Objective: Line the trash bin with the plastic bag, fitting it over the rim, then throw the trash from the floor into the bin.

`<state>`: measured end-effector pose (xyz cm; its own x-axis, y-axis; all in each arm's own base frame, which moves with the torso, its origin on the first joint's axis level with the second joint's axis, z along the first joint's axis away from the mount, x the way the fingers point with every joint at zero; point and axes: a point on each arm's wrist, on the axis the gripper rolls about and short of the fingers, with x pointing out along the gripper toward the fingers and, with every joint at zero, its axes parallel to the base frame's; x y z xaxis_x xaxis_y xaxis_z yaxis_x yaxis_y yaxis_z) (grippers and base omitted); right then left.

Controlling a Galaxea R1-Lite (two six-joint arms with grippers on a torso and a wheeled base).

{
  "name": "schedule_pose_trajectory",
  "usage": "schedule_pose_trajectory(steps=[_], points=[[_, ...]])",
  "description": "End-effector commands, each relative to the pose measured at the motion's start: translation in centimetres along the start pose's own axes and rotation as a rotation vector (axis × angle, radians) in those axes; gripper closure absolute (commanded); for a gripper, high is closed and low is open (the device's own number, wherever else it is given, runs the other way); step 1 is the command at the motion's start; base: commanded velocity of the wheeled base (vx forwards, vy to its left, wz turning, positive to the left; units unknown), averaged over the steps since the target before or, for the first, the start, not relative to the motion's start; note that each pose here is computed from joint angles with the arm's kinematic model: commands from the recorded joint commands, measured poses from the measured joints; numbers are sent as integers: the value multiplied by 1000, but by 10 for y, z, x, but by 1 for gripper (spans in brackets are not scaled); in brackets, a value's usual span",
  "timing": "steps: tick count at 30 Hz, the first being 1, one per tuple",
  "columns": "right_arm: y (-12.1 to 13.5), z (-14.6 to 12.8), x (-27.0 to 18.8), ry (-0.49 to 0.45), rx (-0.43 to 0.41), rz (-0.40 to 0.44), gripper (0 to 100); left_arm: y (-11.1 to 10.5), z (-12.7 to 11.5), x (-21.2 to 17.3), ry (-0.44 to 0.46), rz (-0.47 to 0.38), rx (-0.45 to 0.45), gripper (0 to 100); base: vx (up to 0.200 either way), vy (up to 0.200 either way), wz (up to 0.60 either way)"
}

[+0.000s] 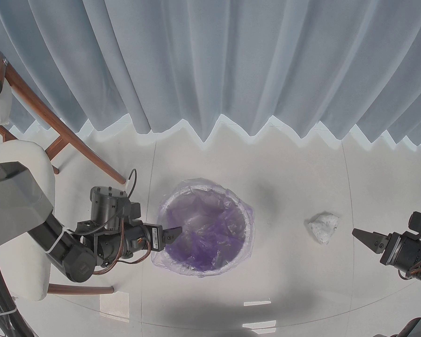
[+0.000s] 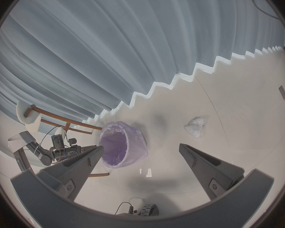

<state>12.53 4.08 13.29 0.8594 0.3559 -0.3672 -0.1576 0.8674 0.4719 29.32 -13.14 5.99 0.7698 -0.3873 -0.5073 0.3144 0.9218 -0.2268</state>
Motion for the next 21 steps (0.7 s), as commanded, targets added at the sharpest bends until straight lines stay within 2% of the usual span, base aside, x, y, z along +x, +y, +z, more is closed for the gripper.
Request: schedule_pose_trajectory(steps=[1, 2, 5, 6, 7, 9, 15, 21], points=[[-3, -3, -2, 5, 4, -10, 0, -14, -19, -19, 65, 35, -58, 0, 0, 0, 0], [-3, -2, -4, -6, 6, -11, 0, -15, -30, -11, 103, 62, -98, 0, 0, 0, 0], [-3, -3, -5, -8, 6, -11, 0, -14, -35, -7, 121, 77, -117, 0, 0, 0, 0], [-5, -6, -6, -2, 2, -15, 0, -12, -49, 3, 167, 108, -153, 0, 0, 0, 0], [-5, -6, -6, -2, 2, -15, 0, -12, -49, 3, 168, 108, -154, 0, 0, 0, 0], [-5, -6, -6, -2, 1, -16, 0, -9, -59, 15, 198, 135, -218, 0, 0, 0, 0], [-5, -5, -6, -4, 2, -16, 0, -5, -67, 38, 204, 181, -338, 0, 0, 0, 0], [-5, -5, -5, 0, 2, -19, 0, -5, -59, 55, 164, 175, -391, 0, 0, 0, 0]])
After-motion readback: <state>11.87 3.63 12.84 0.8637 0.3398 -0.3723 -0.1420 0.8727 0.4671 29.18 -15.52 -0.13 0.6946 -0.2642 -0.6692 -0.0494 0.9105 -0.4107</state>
